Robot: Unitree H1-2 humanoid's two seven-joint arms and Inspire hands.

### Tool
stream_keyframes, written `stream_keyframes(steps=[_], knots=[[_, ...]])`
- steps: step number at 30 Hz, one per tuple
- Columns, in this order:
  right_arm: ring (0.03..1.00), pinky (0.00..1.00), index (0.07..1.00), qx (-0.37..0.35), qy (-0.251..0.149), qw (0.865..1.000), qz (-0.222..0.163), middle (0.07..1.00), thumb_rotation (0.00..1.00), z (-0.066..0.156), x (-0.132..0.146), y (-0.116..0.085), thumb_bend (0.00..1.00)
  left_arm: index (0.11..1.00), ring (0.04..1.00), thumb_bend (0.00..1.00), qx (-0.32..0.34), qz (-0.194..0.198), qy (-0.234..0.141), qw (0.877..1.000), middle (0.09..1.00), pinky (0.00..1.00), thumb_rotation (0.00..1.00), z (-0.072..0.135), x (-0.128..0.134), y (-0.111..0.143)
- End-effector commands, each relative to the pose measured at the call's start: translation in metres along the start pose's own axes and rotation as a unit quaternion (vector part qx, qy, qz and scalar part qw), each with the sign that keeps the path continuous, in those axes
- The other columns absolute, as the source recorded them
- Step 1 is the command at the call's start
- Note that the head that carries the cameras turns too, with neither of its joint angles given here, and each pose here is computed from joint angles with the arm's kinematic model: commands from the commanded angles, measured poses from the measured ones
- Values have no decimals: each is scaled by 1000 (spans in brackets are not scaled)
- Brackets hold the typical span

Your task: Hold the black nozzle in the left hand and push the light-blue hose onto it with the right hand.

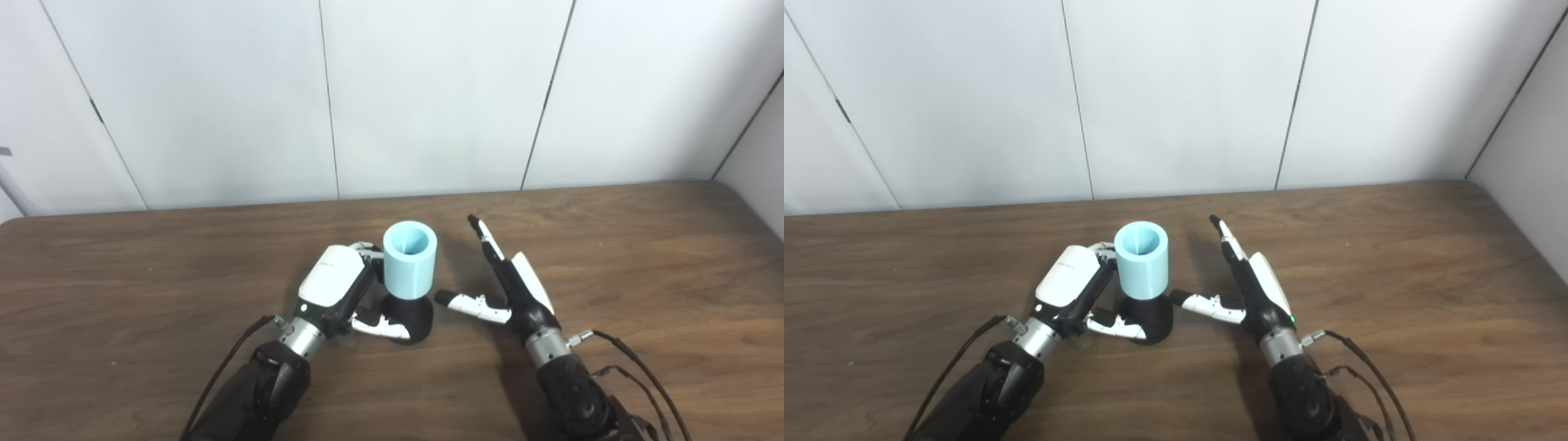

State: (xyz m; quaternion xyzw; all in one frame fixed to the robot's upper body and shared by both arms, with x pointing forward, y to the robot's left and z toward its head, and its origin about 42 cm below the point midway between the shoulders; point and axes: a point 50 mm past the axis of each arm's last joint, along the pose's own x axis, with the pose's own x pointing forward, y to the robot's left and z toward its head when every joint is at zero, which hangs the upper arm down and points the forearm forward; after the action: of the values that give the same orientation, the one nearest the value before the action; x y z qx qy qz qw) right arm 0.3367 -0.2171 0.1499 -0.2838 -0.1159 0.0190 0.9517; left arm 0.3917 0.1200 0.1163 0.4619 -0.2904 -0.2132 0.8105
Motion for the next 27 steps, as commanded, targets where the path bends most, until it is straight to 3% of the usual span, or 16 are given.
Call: stream_keyframes(steps=[1, 10, 20, 27], knots=[[1000, 1000, 1000, -45, -170, 982, -72, 1000, 777, 66, 16, -37, 1000, 487, 511, 502, -81, -147, 128, 977, 445, 763, 0, 6, -124, -113], [1000, 1000, 1000, -128, -252, 958, -40, 1000, 892, 103, 1, -53, 1000, 491, 511, 501, -84, -149, 130, 977, 440, 774, 0, 6, -123, -114], [1000, 1000, 999, -148, -286, 947, -14, 1000, 901, 132, -11, -56, 1000, 487, 510, 502, -84, -149, 129, 977, 445, 774, 0, 6, -123, -115], [1000, 1000, 964, -249, -335, 909, 10, 993, 799, 158, -16, -50, 1000, 486, 512, 502, -86, -153, 130, 976, 446, 781, 0, 6, -122, -115]])
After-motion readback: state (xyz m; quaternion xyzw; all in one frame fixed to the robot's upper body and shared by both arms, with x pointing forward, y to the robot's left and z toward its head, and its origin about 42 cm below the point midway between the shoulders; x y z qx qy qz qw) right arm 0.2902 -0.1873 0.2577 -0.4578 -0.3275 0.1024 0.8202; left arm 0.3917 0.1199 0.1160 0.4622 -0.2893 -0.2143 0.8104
